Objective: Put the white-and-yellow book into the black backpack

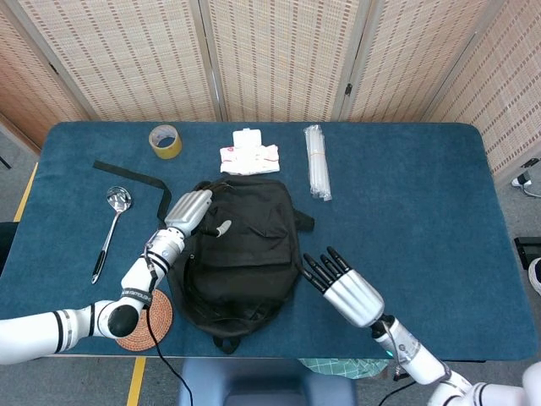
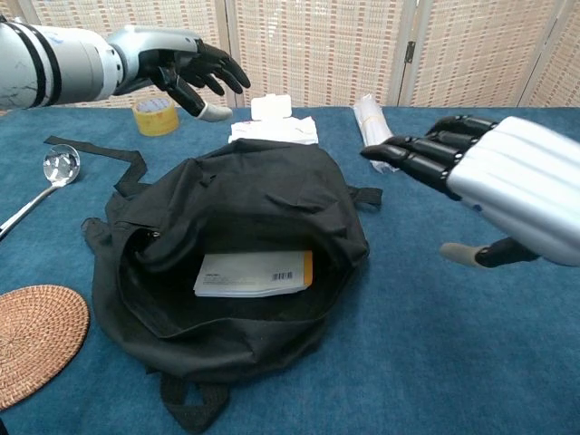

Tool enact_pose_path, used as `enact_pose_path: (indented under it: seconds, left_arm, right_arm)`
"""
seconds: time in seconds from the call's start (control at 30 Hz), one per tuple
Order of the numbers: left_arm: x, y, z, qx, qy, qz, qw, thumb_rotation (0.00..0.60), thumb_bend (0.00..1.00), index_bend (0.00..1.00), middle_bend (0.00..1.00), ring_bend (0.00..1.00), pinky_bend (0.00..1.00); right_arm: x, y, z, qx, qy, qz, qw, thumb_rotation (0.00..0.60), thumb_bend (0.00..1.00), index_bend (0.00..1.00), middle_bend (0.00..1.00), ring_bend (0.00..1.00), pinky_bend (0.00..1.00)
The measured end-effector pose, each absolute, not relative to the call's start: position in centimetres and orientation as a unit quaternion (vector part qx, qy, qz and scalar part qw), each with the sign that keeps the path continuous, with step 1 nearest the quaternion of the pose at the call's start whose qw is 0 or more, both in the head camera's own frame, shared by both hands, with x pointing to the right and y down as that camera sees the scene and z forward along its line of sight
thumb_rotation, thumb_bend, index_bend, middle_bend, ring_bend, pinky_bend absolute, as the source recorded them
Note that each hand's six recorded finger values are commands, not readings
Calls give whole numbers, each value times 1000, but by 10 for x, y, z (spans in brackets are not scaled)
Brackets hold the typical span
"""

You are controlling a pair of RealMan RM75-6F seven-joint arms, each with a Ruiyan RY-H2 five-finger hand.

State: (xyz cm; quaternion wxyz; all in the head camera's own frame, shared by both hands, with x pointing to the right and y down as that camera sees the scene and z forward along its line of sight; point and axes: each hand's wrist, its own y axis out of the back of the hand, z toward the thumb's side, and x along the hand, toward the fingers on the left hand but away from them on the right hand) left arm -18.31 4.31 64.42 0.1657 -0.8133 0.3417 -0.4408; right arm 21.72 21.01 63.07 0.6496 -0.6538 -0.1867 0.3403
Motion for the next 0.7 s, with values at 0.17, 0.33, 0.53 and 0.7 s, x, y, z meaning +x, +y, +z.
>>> enact_pose_path:
  seconds: [0.17,0.33,0.53,0.7]
  left_arm:
    - [-207,47,636,-801,353,-443,194,600,435,270,204,166,57]
    - [-242,54,629,-768,371,-460,245,600,440,291,204,170,62]
    - [-301,75,620,-713,403,-487,304,600,440,275,199,158,51]
    - [-349,104,607,-673,429,-506,328,600,434,246,179,136,30]
  right_arm:
    - [252,205,618,-656,-201,371,626,600,222,133,214,326,284]
    - [275,192,613,-681,-232,402,567,600,224,147,239,339,307]
    - [322,175,607,-698,-268,454,485,600,236,83,82,164,142]
    - [358,176,603,-709,-295,488,415,600,235,0,16,93,49]
